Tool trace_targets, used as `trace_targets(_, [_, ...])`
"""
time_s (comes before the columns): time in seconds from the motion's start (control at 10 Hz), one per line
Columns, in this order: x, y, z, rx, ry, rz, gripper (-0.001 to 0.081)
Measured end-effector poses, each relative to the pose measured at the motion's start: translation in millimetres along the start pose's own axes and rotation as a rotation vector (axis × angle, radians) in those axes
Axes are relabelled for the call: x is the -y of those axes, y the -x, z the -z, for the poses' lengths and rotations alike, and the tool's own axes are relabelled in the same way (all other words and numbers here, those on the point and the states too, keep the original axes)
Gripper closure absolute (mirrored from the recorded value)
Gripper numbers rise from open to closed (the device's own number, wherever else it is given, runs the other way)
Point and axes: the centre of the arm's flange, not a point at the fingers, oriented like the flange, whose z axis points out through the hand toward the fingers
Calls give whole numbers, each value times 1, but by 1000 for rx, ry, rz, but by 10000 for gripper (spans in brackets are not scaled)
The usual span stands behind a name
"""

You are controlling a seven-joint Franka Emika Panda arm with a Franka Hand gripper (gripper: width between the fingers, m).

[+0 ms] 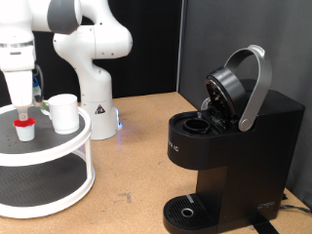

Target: Make a cup of coffee with the keurig machine

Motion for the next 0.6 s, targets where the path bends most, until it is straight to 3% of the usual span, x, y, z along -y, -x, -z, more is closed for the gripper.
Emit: trace_targets(0.6, [7, 3, -27, -3, 0, -5, 1])
